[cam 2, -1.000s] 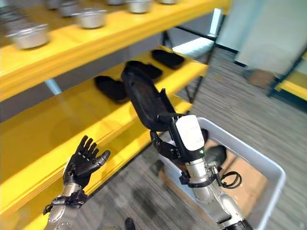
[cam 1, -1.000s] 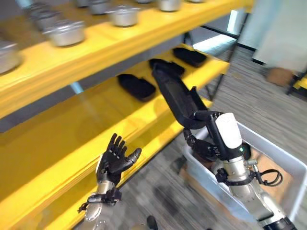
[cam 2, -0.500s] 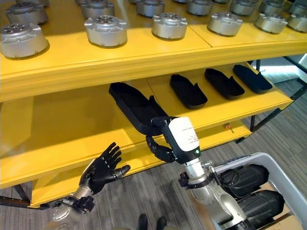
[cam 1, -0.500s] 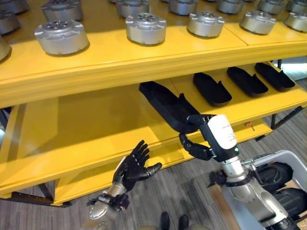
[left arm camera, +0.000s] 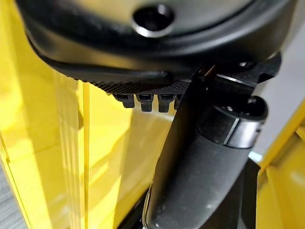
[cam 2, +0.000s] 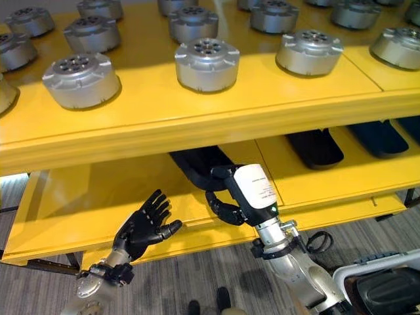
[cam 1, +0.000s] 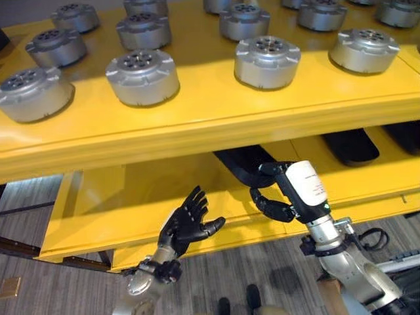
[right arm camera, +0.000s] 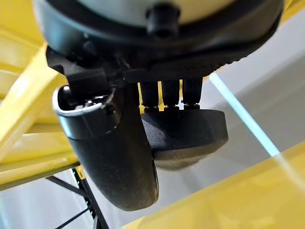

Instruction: Move parts from the plastic box to the shelf.

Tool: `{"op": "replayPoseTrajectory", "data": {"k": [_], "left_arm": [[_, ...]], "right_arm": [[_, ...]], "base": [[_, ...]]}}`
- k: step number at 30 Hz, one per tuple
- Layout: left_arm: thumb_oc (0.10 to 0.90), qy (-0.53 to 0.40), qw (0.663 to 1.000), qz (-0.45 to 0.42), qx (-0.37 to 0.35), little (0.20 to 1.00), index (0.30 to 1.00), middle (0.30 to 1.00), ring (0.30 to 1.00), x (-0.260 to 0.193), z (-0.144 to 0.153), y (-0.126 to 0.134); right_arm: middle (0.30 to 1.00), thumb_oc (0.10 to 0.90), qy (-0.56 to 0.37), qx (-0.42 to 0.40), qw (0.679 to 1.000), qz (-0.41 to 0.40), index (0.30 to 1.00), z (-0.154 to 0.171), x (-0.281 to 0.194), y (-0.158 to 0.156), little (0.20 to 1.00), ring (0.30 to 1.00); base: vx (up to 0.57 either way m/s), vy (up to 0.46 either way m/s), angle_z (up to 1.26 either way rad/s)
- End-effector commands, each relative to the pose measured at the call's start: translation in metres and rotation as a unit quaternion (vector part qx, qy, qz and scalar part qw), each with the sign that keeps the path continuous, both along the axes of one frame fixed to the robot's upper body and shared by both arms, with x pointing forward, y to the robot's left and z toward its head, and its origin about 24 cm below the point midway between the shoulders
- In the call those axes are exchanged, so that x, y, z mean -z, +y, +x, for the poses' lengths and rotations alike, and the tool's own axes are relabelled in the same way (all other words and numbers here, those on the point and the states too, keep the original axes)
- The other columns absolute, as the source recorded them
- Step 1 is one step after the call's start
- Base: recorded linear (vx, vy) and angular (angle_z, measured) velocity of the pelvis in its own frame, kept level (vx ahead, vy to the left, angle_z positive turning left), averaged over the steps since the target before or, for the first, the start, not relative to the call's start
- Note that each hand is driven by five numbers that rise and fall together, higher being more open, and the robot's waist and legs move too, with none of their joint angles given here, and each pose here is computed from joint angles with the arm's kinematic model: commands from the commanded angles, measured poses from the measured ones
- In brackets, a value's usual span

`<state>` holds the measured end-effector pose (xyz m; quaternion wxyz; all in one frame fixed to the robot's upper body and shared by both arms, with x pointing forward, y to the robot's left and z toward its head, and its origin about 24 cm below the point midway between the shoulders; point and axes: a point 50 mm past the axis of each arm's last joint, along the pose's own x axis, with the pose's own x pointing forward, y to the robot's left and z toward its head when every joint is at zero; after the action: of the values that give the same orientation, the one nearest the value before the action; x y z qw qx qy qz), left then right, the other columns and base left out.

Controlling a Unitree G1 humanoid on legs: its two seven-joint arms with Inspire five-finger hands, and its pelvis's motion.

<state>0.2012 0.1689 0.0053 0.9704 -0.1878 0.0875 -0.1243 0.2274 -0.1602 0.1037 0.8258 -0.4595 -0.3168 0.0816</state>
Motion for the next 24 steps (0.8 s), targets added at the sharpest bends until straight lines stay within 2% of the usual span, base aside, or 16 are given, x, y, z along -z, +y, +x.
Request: {"op": "replayPoseTrajectory", "data": {"k": [1,15,18,19,24], "left_arm": [[0.900,-0.110,0.994,-0.016,0.013,1.000,1.000,1.000,1.000,-0.040,0.013,-0.006],[0.900,-0.112,0.994,0.002,-0.005,1.000,1.000,1.000,1.000,-0.042,0.015,-0.002],[0.900,-0.113,0.994,-0.001,0.002,1.000,1.000,1.000,1.000,-0.042,0.016,-0.003],[0.900,-0.113,0.993,-0.007,0.019,1.000,1.000,1.000,1.000,-0.040,0.019,-0.008],[0.900,-0.120,0.993,0.001,0.014,1.000,1.000,1.000,1.000,-0.043,0.023,-0.013]], "right_arm": [[0.300,0.400,-0.116,-0.022,0.988,0.099,0.300,0.011,-0.053,0.009,0.300,0.300],[0.300,0.400,-0.059,0.047,0.992,0.097,0.300,0.026,-0.033,-0.003,0.300,0.300],[0.300,0.400,-0.057,0.067,0.992,0.093,0.300,0.029,-0.031,-0.008,0.300,0.300],[0.300,0.400,-0.053,0.100,0.990,0.086,0.300,0.031,-0.025,-0.018,0.300,0.300],[0.300,0.400,-0.032,0.123,0.989,0.074,0.300,0.035,-0.016,-0.025,0.300,0.300]], "base": [[0.14,-0.067,0.11],[0.07,-0.078,0.08],[-0.06,0.018,0.20],[-0.08,0.096,0.19],[-0.05,0.130,0.55]]}}
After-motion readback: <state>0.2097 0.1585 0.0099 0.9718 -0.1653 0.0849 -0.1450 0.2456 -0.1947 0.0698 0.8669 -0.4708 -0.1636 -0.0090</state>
